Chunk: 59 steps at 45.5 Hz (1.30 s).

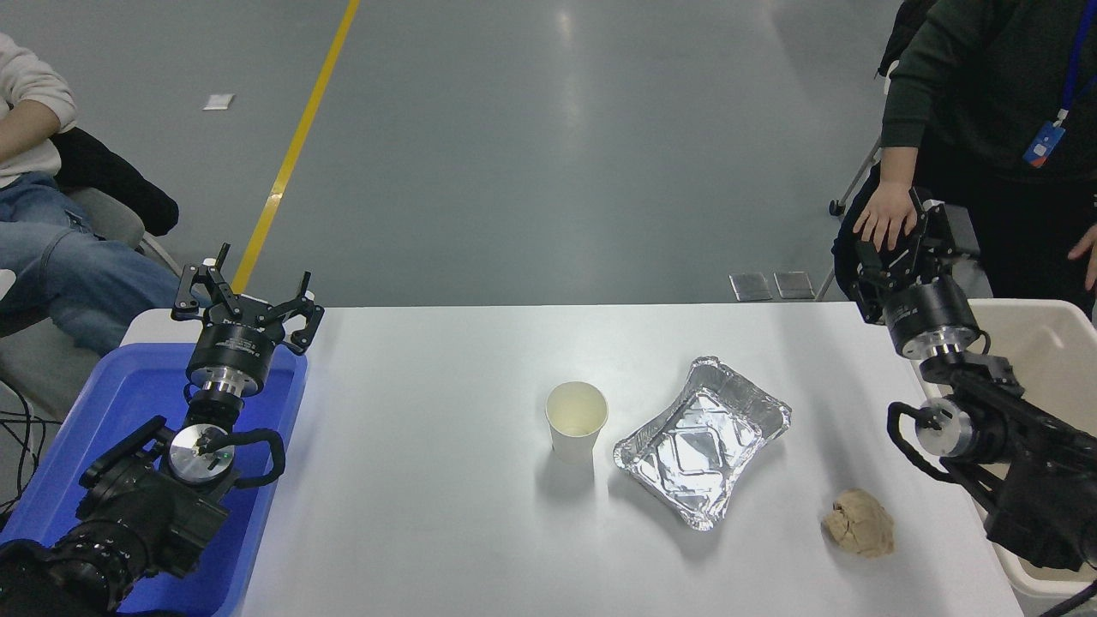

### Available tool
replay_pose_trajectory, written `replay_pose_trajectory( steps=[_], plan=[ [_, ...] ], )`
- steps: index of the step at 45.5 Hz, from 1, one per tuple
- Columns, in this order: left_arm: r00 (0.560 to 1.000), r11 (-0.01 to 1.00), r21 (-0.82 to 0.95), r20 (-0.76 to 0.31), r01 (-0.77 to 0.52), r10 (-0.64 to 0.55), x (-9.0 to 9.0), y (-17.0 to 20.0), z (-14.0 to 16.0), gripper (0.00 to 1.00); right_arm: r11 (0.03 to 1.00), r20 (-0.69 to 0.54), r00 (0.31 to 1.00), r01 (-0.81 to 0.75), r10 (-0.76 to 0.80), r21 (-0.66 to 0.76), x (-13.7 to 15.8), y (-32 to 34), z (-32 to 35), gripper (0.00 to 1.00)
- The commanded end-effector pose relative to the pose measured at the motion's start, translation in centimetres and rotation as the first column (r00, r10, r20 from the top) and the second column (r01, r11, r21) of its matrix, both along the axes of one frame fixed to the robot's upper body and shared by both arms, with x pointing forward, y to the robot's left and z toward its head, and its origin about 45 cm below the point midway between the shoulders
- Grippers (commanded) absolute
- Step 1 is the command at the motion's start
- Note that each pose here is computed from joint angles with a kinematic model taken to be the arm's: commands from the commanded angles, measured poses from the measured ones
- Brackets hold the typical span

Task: Pick up paper cup place in dustbin

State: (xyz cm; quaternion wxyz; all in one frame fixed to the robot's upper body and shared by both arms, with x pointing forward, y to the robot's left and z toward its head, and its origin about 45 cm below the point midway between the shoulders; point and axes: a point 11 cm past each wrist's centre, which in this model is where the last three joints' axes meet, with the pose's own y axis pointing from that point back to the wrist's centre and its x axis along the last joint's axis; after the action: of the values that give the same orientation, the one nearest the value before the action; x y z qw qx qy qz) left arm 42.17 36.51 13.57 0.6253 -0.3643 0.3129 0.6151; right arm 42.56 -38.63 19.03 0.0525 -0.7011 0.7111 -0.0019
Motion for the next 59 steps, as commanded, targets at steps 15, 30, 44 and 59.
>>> replay_pose_trajectory(
  steps=[15, 30, 44, 59],
  plan=[
    [1.0, 1.0, 0.0, 0.0, 0.0, 0.0, 0.0, 0.0, 0.0, 0.99, 0.701, -0.206, 0.943, -0.333, 0.263, -0.631, 4.7, 0.3, 9.9, 1.0],
    [1.0, 1.0, 0.0, 0.001, 0.002, -0.002, 0.1, -0.1, 0.0, 0.99, 0.39, -0.513, 0.832, -0.553, 0.213, -0.736, 7.7, 5.8, 13.3, 1.0],
    [1.0, 1.0, 0.0, 0.0, 0.0, 0.0, 0.0, 0.0, 0.0, 0.99, 0.025, -0.681, 0.731, -0.682, 0.036, -0.731, 8.8, 13.3, 17.5, 1.0],
    [1.0, 1.0, 0.0, 0.0, 0.0, 0.0, 0.0, 0.0, 0.0, 0.99, -0.253, -0.797, 0.603, -0.768, 0.023, -0.589, 6.4, 19.2, 19.1, 1.0]
  ],
)
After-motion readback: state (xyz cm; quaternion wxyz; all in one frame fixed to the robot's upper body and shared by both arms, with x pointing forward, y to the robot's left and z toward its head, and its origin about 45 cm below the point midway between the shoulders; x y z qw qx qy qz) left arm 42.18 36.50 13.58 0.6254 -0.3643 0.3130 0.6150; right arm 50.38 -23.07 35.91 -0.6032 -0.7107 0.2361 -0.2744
